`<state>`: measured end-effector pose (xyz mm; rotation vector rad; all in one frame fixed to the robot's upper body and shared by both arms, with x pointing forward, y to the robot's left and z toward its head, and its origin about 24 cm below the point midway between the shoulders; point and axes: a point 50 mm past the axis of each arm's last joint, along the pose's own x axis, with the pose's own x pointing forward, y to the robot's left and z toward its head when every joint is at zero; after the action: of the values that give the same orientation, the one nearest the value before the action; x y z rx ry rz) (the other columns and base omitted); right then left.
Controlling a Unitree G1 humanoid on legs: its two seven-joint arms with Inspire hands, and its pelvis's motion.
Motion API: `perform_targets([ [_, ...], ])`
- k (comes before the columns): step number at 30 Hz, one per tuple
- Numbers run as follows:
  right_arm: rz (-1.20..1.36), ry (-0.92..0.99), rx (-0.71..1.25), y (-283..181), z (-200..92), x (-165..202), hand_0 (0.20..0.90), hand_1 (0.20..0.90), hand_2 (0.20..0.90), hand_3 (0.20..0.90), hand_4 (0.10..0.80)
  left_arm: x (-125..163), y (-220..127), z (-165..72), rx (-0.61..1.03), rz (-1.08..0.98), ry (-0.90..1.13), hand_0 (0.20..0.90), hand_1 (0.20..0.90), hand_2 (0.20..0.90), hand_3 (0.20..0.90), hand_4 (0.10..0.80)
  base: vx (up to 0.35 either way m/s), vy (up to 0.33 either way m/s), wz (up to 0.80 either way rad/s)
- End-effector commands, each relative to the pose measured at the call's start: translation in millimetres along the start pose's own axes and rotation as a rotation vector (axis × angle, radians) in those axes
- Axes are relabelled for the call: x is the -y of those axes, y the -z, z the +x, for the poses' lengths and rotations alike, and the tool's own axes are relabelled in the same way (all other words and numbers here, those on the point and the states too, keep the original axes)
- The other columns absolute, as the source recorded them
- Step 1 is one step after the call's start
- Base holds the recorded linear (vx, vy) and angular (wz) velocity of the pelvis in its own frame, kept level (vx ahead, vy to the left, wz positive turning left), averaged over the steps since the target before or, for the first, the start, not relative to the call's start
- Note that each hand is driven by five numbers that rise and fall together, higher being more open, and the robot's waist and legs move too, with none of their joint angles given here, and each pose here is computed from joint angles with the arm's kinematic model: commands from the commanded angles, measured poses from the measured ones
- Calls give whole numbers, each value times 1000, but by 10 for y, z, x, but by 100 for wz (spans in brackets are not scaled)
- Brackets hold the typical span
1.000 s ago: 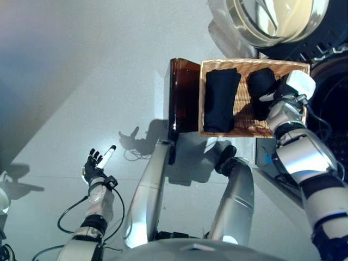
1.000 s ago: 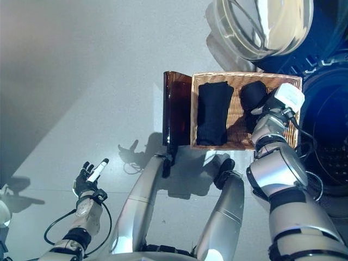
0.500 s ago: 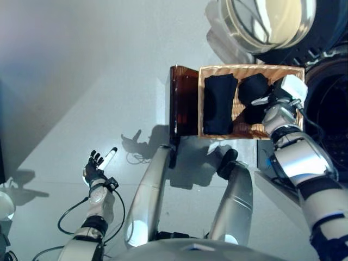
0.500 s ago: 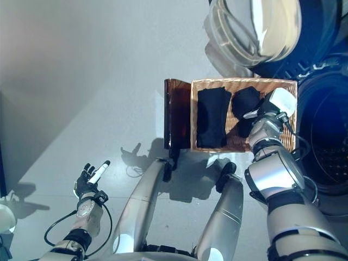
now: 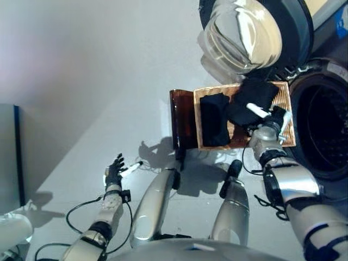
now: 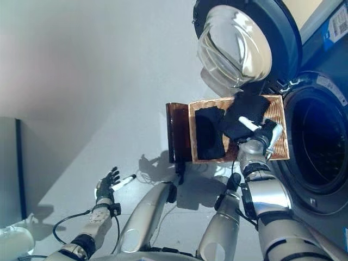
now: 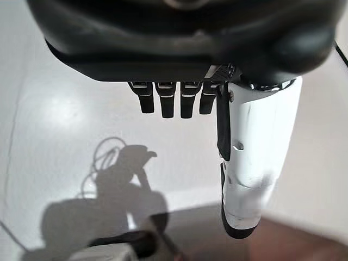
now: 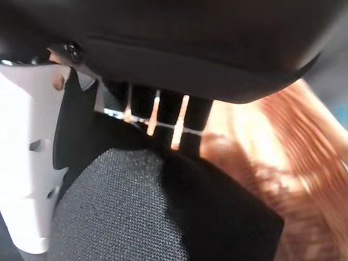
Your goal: Pick up the clothes and place them into the washing machine
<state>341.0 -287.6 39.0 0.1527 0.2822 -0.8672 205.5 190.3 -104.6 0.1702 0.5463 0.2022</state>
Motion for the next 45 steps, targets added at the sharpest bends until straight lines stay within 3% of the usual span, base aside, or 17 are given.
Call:
perform_targets([
  [1,444,90,104,-333,80,190,200,200,200,200,300,-170,153,-55,-25,105,-60,900,900,900,900,800,30,23,-8],
  [7,1039,377,108,-401,109,572,200,200,200,200,300,97,284,-167,-36,259,61,900,900,900,900,800,53,36,0],
  [16,1011,405,451,-1611,200,1229,200,200,200,200,300,22,378,-221,-81,176,54,900,900,900,900,800,23,27,6],
  [19,963,397,640,-2213,46,1439,200,200,200,200,300,-71,401,-227,-87,163,25,900,900,900,900,800,8,4,-8],
  [24,824,394,999,-3299,-524,1787,200,200,200,200,300,-238,408,-247,-67,161,1,900,900,900,900,800,10,9,-13],
  [27,694,399,1115,-3666,-787,1942,200,200,200,200,300,-320,393,-258,-50,164,-4,900,900,900,900,800,-9,15,-8],
  [28,653,415,1127,-3741,-842,1973,804,804,804,804,731,-353,398,-264,-51,157,-14,900,900,900,900,800,-14,20,-5],
  [29,635,397,1140,-3830,-902,1953,900,900,900,900,800,-359,413,-276,-58,137,-19,900,900,900,900,800,-21,26,-6],
  [42,447,455,1007,-3611,-624,1814,900,900,900,900,800,-341,398,-259,-63,57,-64,900,900,900,900,800,-4,-2,-4],
  [44,92,574,955,-3547,-532,1797,900,900,900,900,800,-392,395,-261,-60,62,-75,900,900,900,900,800,62,-29,3],
  [45,-706,807,855,-3364,-374,1888,900,900,900,900,800,-425,369,-241,-53,80,-72,900,900,900,900,800,46,-39,3],
])
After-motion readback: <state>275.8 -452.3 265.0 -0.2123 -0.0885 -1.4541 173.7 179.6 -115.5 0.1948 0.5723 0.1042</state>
